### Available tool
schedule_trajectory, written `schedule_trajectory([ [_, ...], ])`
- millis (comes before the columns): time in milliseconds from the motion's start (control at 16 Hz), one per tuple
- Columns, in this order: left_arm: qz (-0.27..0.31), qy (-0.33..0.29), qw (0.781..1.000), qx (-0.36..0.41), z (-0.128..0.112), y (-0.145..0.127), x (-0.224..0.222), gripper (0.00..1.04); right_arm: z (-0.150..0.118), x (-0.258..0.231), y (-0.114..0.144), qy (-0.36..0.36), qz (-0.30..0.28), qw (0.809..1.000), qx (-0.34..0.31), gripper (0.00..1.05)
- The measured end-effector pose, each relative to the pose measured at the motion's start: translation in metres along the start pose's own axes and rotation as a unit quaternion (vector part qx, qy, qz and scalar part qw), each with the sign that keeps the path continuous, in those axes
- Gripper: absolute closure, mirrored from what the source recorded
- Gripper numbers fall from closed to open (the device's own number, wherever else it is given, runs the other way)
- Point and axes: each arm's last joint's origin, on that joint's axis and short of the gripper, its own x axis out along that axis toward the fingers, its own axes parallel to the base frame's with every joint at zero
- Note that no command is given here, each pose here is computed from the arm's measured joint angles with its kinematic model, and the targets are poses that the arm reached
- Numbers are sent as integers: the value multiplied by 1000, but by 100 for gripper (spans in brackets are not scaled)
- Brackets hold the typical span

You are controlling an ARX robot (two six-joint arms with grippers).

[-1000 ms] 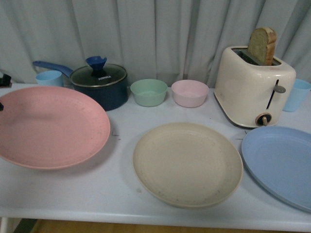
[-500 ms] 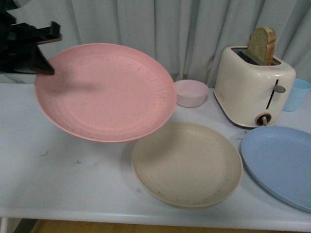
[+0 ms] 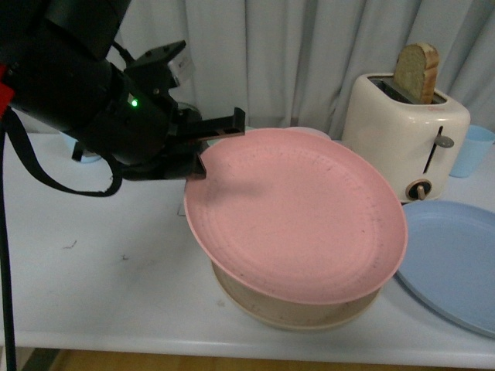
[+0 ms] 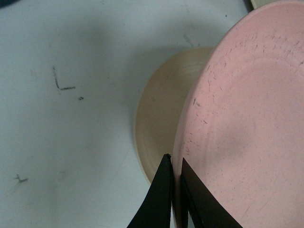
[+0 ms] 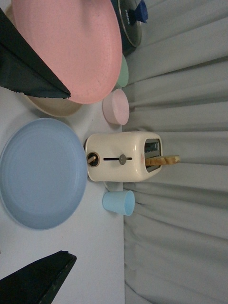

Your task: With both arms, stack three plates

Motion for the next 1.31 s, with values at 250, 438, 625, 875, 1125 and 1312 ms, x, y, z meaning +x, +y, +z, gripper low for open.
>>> schedule_trajectory([
  [250,-6,13,1000,-12,0,-7,23,102,0,0,0,0,0,1000,0,6],
  [438,-4,30,999,-12,-3,-12,46,102,0,0,0,0,0,1000,0,6],
  [625,2,56,998,-18,-12,-8,69,102,0,0,0,0,0,1000,0,6],
  [875,10,53,998,-27,-5,-2,78,102,0,0,0,0,0,1000,0,6],
  [1125,33,63,997,-37,-9,13,86,102,0,0,0,0,0,1000,0,6],
  [1312,31,60,997,-40,-10,18,85,74,0,0,0,0,0,1000,0,6],
])
